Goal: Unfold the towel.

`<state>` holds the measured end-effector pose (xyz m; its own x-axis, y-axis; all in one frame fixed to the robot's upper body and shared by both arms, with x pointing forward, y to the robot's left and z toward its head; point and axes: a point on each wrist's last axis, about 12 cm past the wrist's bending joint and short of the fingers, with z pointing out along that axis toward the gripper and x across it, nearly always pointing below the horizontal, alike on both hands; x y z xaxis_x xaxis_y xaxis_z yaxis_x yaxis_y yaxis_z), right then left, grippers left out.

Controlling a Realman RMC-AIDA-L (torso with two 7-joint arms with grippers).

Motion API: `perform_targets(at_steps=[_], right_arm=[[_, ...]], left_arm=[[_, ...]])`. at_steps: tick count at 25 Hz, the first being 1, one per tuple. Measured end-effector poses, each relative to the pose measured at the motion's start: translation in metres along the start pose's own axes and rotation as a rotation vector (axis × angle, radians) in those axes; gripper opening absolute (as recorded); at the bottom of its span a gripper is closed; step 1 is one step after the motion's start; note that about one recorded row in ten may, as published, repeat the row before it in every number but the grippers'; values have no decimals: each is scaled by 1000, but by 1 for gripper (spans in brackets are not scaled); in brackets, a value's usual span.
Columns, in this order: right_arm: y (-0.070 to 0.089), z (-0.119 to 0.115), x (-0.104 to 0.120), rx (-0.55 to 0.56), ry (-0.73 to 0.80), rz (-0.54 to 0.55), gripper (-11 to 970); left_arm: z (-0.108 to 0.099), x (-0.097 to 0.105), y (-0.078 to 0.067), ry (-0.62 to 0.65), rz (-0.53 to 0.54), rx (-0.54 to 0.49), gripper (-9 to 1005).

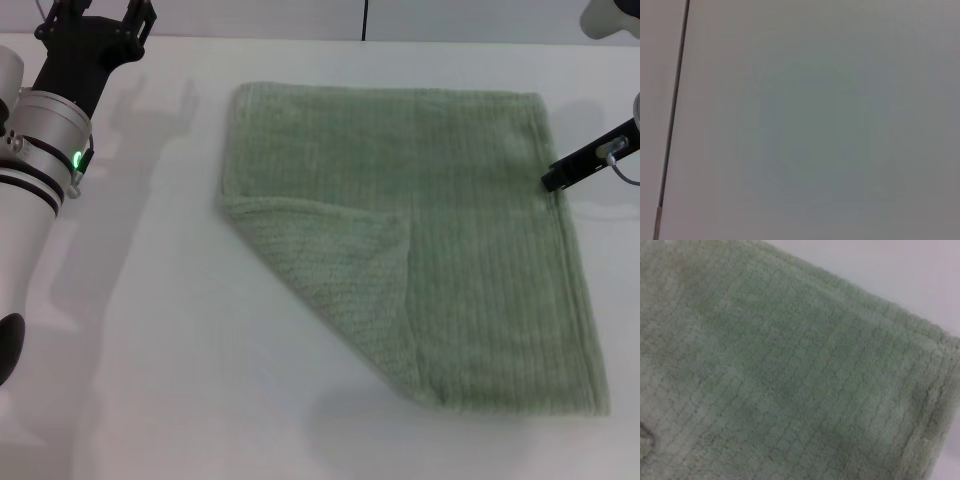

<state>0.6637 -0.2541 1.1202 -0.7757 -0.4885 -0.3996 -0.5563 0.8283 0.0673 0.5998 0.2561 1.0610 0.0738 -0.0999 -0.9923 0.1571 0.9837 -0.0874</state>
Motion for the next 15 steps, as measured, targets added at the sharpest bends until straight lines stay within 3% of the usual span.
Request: perform_targets(at_steps=[9, 15], right_arm=[[-1, 1, 1, 7, 2, -2, -3], [-1, 4, 4, 5, 4, -4, -2]], left_arm=[[2, 1, -8, 32, 1, 109, 682], [9, -8, 2, 76, -102, 228, 681]])
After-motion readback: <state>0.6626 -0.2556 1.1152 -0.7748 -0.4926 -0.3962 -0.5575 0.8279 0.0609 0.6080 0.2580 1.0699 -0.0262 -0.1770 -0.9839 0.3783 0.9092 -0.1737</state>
